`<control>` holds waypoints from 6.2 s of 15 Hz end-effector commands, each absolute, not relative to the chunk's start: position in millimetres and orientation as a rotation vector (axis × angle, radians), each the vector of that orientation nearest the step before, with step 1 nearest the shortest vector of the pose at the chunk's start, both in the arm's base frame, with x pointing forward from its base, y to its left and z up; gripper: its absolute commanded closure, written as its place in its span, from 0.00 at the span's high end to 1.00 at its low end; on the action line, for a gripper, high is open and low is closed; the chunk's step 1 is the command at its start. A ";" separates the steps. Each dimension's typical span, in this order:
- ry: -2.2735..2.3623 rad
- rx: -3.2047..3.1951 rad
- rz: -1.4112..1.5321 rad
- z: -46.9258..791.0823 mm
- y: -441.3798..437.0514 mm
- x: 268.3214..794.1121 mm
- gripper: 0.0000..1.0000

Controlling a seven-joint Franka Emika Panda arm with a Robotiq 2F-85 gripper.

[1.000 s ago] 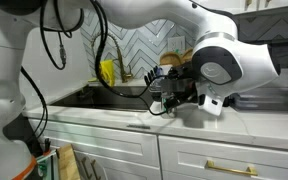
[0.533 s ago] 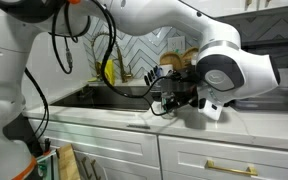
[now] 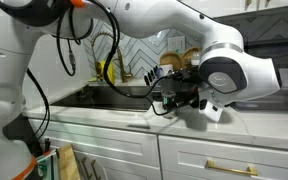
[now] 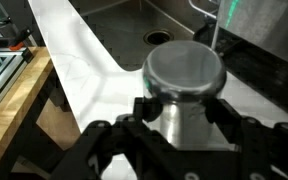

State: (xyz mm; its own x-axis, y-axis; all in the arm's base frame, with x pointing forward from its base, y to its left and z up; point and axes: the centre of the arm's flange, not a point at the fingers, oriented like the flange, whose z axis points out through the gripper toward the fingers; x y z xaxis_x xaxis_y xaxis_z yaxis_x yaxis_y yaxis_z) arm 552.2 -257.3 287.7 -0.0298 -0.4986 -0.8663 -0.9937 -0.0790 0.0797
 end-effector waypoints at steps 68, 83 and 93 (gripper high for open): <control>1.671 -2.398 -0.127 443.9 -230.7 487.5 1.00; 1.743 -2.131 0.491 385.0 -282.7 546.9 1.00; 1.688 -2.079 0.673 352.1 -290.8 576.8 1.00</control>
